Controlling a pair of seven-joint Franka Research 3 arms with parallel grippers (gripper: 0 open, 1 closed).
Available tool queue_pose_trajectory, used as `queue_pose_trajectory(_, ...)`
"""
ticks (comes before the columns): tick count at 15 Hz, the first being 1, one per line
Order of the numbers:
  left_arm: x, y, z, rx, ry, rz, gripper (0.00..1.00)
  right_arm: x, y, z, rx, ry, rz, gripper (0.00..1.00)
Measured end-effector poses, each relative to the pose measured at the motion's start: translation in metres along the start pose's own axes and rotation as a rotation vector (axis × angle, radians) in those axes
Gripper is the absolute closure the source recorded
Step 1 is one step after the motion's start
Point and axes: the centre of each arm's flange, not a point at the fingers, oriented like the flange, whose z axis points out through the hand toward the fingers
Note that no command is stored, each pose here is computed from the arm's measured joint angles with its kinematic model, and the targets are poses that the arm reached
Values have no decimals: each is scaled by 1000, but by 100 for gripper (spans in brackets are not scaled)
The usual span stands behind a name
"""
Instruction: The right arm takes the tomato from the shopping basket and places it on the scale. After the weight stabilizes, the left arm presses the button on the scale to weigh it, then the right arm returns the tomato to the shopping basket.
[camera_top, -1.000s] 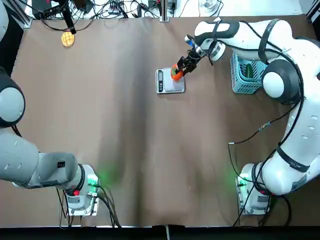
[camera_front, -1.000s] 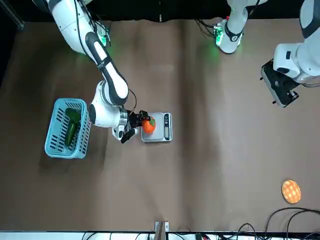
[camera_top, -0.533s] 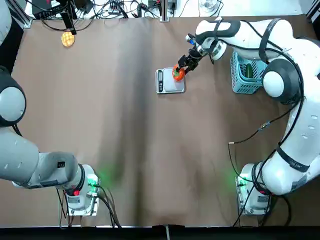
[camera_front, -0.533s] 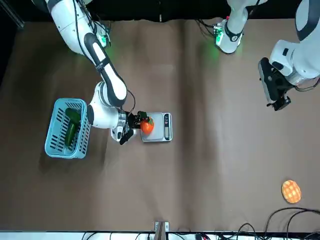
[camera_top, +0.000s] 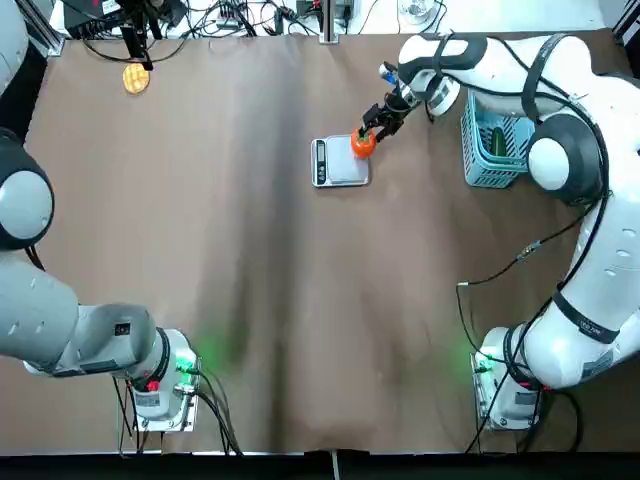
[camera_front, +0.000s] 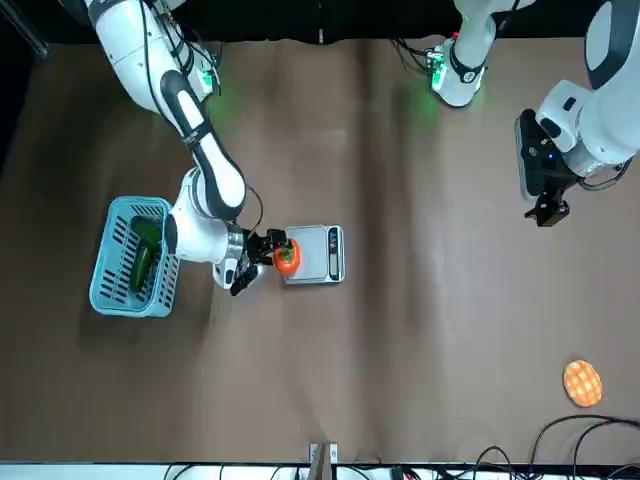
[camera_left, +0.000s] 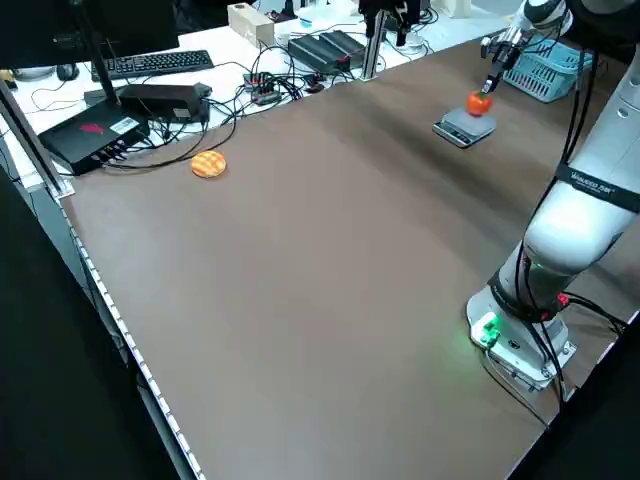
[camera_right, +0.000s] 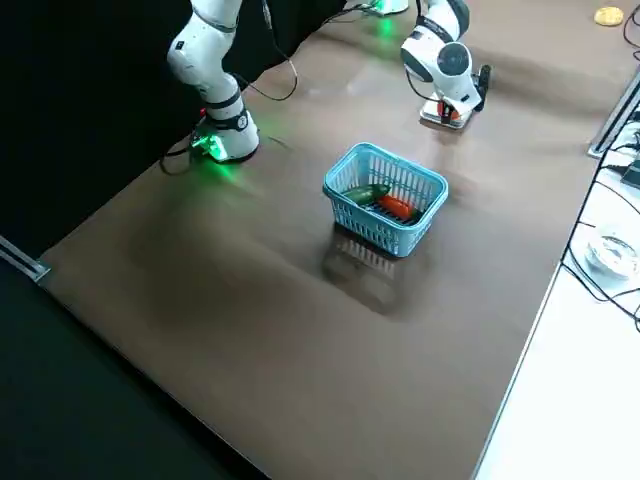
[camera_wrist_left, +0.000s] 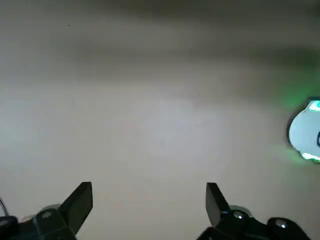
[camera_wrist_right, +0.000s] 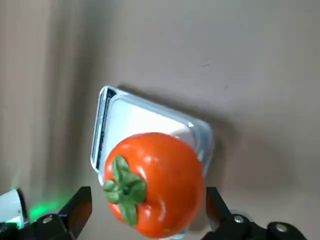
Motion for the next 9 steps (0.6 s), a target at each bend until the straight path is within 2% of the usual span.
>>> queue_pose_trajectory(6,3,-9,9,6,19,39,0,5,14,-14,-11,22,-13,0)
queue_pose_trajectory(9,3,-9,9,6,20,38,0,19,20,-52,-53,75,-30,0)
